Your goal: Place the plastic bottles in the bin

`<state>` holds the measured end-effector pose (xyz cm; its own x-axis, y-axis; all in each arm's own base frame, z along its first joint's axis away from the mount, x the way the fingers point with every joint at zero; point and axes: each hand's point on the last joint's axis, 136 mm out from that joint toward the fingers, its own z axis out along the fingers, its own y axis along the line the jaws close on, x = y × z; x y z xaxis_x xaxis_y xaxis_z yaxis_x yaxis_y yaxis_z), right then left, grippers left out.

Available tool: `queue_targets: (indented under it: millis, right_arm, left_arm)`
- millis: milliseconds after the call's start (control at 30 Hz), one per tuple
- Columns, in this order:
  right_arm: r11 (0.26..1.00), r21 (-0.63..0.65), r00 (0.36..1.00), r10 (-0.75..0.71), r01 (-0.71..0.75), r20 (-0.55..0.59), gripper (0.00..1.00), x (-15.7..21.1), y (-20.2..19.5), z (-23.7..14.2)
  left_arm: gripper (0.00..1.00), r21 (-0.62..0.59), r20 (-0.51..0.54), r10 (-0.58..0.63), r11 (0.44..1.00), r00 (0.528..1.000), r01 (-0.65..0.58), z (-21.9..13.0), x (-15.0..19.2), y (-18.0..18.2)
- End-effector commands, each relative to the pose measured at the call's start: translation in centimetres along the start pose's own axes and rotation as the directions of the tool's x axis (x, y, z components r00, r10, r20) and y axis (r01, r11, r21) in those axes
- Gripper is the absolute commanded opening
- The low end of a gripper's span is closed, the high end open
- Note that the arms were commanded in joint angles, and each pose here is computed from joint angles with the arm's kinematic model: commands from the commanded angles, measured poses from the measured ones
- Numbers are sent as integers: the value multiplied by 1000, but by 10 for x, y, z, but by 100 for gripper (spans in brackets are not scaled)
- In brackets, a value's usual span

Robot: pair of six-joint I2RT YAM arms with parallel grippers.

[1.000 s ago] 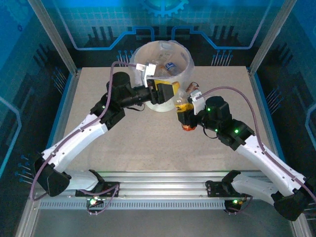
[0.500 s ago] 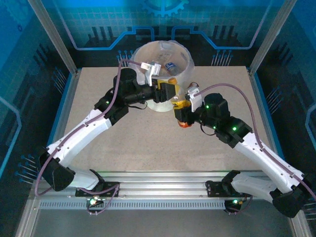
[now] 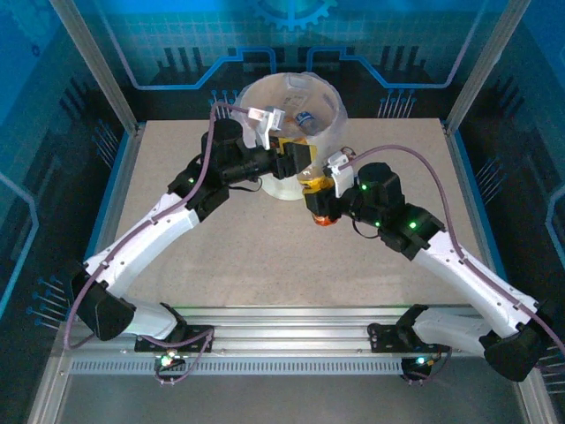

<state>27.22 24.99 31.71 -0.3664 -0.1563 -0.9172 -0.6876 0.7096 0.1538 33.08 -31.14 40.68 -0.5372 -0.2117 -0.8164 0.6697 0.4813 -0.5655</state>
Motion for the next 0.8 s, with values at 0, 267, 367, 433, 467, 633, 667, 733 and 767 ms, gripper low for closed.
queue_targets:
  millis: [0,267,367,433,467,633,667,733,767]
  right_arm:
    - [998,-42,997,-39,41,62,43,-22,14,-5]
    - [999,-10,998,-35,35,50,49,-21,9,-3]
    - [999,24,999,-29,28,30,77,-22,4,-4]
    - [998,55,999,-28,27,20,99,-26,-1,-7]
    - [997,72,1000,-26,24,17,100,-29,-3,-10]
    - [991,131,1000,-12,8,29,100,-39,-10,-27]
    - [990,138,999,-7,1,36,100,-41,-11,-31]
    - [987,159,999,5,-13,52,100,-45,-13,-40]
    - [986,168,998,10,-20,59,100,-46,-15,-44]
  left_arm:
    - [54,1,48,7,1000,999,-7,1,-18,2]
    - [20,0,70,5,1000,998,-5,-1,-25,5]
    - [16,-9,91,45,999,995,-44,-3,-35,4]
    - [11,-37,112,89,996,990,-86,-6,-46,5]
    - [7,-58,125,116,992,985,-110,-8,-53,6]
    - [0,-166,202,240,964,950,-209,-19,-97,14]
    - [0,-190,219,270,954,938,-230,-21,-107,16]
    - [0,-236,250,323,935,913,-266,-27,-127,19]
    - [0,-260,270,357,921,894,-289,-31,-140,19]
